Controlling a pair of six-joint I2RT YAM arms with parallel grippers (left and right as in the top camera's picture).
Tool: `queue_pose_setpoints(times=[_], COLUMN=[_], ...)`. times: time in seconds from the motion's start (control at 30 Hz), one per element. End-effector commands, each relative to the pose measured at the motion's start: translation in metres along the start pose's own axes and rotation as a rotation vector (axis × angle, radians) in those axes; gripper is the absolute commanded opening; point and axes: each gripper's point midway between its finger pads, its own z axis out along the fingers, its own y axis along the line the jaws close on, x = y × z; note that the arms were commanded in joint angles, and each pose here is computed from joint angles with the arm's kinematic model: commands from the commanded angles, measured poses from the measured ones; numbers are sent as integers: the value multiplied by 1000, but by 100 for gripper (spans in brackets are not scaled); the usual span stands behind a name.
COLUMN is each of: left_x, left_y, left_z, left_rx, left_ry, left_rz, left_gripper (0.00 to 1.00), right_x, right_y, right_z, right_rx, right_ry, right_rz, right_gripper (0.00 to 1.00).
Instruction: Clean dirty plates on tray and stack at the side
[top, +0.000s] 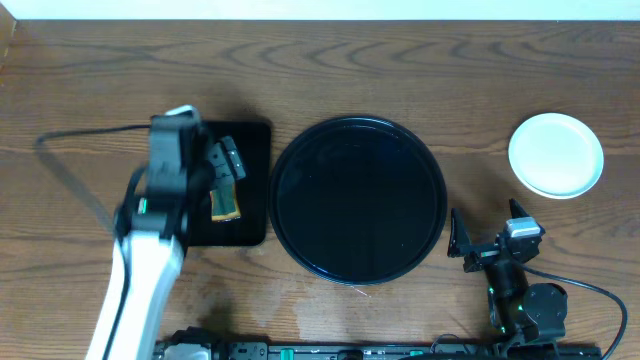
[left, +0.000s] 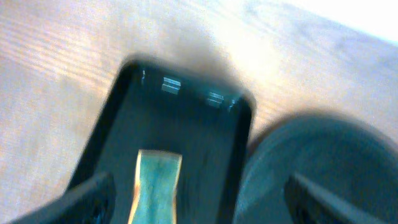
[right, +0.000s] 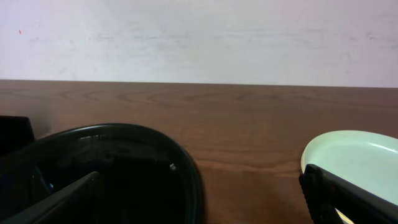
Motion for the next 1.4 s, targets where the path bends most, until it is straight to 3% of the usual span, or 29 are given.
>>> queue_pose_setpoints(times=[0.0,0.1,0.2,0.6,1.37], left_x=[-6,-12,-8,22,81], left_y=[4,11,24,55,75], left_z=[-22,-48,-67,-96,-37], left_rx=[56,99,100,108,9], left_ry=[-220,-459,-599,-835,-600], left_rz=[1,-26,-66,-125,-89], left_gripper=[87,87,88,87,87], right_x=[1,1,1,1,1], right_y=[-3,-3,-3,-3,-3], right_z=[0,0,0,0,0], right_rx=[16,16,16,16,16], right_ry=[2,2,2,2,2], right_rz=[7,7,7,7,7], right_gripper=[99,99,99,99,99])
